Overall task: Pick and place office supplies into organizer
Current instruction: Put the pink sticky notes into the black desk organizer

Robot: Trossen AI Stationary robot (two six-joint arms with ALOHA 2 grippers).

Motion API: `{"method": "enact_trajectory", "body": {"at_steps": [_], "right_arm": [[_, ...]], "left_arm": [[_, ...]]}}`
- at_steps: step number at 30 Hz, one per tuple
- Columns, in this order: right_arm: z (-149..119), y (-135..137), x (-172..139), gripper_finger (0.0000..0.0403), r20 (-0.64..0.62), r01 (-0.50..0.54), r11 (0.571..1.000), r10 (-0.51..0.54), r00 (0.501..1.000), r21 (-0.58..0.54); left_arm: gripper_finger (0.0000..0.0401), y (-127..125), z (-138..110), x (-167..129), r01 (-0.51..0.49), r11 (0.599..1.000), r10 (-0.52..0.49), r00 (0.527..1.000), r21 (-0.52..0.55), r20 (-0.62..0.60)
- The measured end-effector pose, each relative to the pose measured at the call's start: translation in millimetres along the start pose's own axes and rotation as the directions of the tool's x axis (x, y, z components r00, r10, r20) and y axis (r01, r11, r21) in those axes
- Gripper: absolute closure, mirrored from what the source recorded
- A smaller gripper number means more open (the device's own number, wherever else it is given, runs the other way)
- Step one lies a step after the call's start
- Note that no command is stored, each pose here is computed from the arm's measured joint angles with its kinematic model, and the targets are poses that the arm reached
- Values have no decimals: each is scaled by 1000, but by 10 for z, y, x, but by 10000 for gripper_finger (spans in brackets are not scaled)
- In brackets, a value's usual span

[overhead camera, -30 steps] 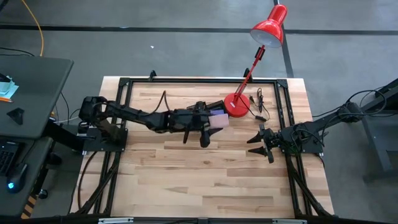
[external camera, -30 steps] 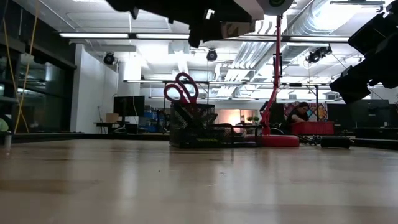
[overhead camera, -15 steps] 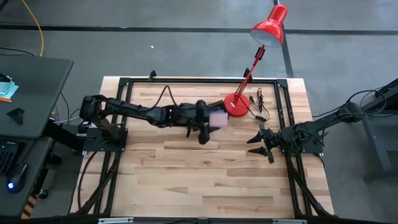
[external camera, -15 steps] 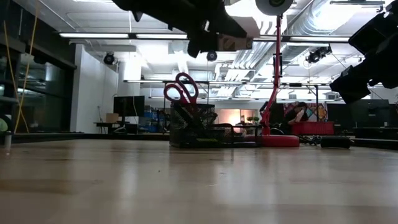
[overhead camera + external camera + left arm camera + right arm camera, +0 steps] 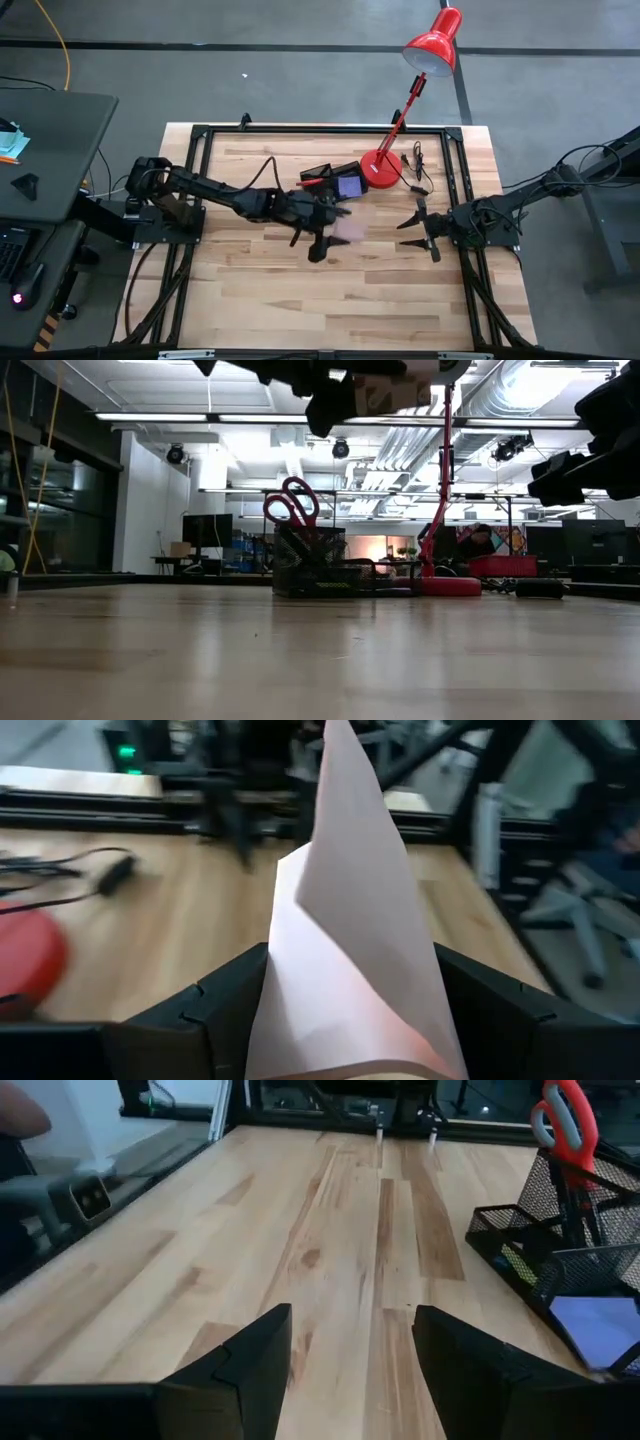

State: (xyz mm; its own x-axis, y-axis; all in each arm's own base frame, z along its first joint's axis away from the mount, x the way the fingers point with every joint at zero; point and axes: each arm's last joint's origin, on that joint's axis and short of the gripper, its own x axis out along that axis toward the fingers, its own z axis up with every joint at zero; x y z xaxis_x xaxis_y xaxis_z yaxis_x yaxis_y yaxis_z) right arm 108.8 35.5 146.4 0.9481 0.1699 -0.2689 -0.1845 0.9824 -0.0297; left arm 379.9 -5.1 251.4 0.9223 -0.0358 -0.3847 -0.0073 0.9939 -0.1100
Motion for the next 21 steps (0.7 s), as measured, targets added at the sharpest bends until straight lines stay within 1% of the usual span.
{"method": "enact_trajectory", "body": {"at_steps": [1,2,4,5,6,8,10,12,14,15,16,18,21], "right_arm": [[7,0,0,203,8,1,1000,-1,1000,25],[19,0,0,203,20,0,996,-2,1000,93],[52,-4,-2,203,52,4,967,-17,999,255],[75,-16,-4,203,76,32,951,-58,995,309],[98,-32,-7,202,98,67,927,-110,989,369],[128,-53,-14,201,124,94,862,-179,976,499],[140,-57,-16,201,135,75,792,-196,971,606],[152,-68,-19,201,146,80,761,-224,963,644],[152,-70,-14,201,144,58,695,-229,963,717],[144,-64,-6,201,136,41,668,-210,968,743],[137,-57,2,201,129,27,649,-192,973,760],[107,-55,22,201,94,47,619,-194,976,784],[38,-58,66,201,36,102,571,-226,974,815]], "left_arm": [[158,-38,-4,1,23,1000,-23,1000,3,-2],[158,-79,-9,1,39,999,-39,999,7,-4],[158,-150,-19,1,59,998,-59,998,14,-8],[158,-178,-23,0,69,997,-69,998,17,-10],[158,-204,-26,-1,78,997,-78,997,25,-11],[158,-235,-30,-2,90,995,-89,996,45,-13],[158,-246,-32,-2,92,994,-92,996,56,-13],[158,-241,-33,-2,91,994,-90,996,53,-15],[158,-236,-38,-2,89,995,-88,996,50,-20],[158,-234,-42,-2,88,995,-87,996,51,-24],[158,-232,-47,-2,86,995,-85,996,53,-28],[158,-229,-53,-1,72,996,-70,997,56,-33],[158,-227,-72,-2,64,996,-61,997,56,-51]]}}
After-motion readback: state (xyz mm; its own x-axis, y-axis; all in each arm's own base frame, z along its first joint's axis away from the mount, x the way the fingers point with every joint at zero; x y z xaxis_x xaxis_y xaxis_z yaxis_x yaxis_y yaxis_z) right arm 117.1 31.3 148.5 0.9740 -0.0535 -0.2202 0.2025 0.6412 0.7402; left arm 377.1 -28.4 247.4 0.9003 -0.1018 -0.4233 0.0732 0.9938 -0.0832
